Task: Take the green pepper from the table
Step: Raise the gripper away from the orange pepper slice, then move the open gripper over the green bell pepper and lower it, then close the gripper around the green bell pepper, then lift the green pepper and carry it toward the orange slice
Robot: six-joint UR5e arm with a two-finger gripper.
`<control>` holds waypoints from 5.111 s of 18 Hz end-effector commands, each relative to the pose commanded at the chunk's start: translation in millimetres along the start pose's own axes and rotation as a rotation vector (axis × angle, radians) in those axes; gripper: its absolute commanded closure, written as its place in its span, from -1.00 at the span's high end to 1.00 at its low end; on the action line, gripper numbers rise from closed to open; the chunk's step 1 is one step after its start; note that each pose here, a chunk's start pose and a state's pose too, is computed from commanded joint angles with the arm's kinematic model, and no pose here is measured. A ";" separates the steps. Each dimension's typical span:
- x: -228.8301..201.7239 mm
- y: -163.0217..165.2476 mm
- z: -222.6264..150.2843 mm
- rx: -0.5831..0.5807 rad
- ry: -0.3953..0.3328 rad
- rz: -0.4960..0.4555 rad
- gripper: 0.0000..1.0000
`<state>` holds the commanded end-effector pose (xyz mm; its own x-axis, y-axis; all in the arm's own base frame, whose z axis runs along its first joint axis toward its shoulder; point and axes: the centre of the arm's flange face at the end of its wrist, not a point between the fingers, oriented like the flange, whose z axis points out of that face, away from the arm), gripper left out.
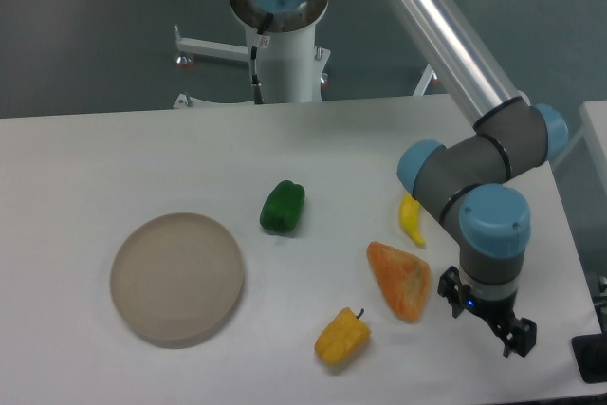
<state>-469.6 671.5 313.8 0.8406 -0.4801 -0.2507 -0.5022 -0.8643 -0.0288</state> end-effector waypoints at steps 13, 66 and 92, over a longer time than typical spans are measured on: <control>150.4 13.0 -56.2 0.158 0.205 -0.325 1.00; 281.4 -26.7 -34.4 0.142 0.285 -0.289 -0.28; 78.6 23.0 -105.4 0.044 -0.028 0.045 -0.28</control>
<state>-393.7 598.1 395.4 0.8114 -0.5132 -0.2798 -0.5481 -0.8343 -0.0590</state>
